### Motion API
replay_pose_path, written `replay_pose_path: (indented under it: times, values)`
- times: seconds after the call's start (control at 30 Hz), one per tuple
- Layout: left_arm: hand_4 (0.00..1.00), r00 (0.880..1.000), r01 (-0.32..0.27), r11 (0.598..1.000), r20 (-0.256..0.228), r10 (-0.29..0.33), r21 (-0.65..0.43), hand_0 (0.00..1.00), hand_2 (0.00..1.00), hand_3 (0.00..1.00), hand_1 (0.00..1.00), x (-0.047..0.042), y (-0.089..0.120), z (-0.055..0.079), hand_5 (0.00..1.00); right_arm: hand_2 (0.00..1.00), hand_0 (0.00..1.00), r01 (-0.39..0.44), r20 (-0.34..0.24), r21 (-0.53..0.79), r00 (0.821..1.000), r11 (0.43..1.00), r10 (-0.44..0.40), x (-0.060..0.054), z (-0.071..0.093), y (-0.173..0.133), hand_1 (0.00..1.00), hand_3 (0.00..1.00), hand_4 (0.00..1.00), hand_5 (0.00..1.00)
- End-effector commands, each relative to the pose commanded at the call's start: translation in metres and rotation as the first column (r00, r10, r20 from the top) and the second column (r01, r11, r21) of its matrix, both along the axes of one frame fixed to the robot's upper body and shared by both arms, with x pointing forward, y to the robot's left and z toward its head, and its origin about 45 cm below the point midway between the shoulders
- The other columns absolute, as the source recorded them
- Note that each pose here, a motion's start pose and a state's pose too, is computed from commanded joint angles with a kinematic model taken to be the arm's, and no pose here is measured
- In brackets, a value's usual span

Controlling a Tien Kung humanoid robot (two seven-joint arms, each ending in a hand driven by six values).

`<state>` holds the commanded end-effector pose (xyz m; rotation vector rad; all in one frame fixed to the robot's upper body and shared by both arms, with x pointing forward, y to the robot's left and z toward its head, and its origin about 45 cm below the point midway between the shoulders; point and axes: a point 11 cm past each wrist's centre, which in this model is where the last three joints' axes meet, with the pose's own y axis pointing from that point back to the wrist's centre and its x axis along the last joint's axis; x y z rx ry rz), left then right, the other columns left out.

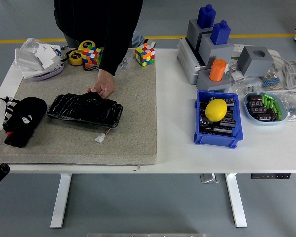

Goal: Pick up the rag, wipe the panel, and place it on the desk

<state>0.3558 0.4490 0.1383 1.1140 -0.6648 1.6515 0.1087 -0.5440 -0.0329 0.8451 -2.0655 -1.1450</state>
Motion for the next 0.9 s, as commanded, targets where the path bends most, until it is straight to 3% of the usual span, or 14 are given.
replay_pose_path:
  times: [0.03,0.4,0.47,0.6,0.63,0.9]
  values:
    - [0.998,1.000,-0.001,1.000,-0.001,0.001,0.000,0.389,0.598,0.734,0.541,0.0003,0.000,0.000,0.566,0.679,0.723,0.000,0.000,0.000,1.000,1.000,0.000,0.000,0.000,0.000,0.654,0.628,0.998,0.609]
    - [0.998,1.000,-0.011,1.000,-0.025,0.011,0.012,0.392,0.602,0.736,0.552,0.0015,0.005,0.002,0.584,0.679,0.722,0.004,0.001,0.002,1.000,1.000,-0.004,-0.001,0.000,0.000,0.653,0.625,0.998,0.602]
    - [0.998,1.000,-0.011,1.000,-0.026,0.011,0.014,0.397,0.614,0.747,0.557,0.0019,0.006,0.004,0.643,0.679,0.722,0.003,0.000,0.001,1.000,1.000,-0.003,-0.001,0.000,0.000,0.653,0.624,0.998,0.600]
    - [0.998,1.000,-0.015,1.000,-0.019,0.015,0.015,0.397,0.614,0.747,0.557,0.0027,0.009,0.010,0.643,0.679,0.722,0.005,0.003,0.000,1.000,1.000,-0.005,-0.001,0.000,-0.001,0.653,0.624,0.998,0.600]
    - [0.998,1.000,-0.013,1.000,-0.015,0.014,0.017,0.402,0.621,0.753,0.572,0.0034,0.009,0.012,0.700,0.679,0.722,0.006,0.003,-0.001,1.000,1.000,-0.006,-0.001,0.000,-0.001,0.653,0.624,0.998,0.598]
    - [0.998,1.000,-0.012,0.999,0.001,0.011,0.032,0.403,0.623,0.755,0.574,0.0048,0.012,0.022,0.696,0.679,0.723,0.005,-0.002,-0.005,1.000,1.000,-0.005,-0.003,0.000,-0.002,0.652,0.624,0.998,0.597]
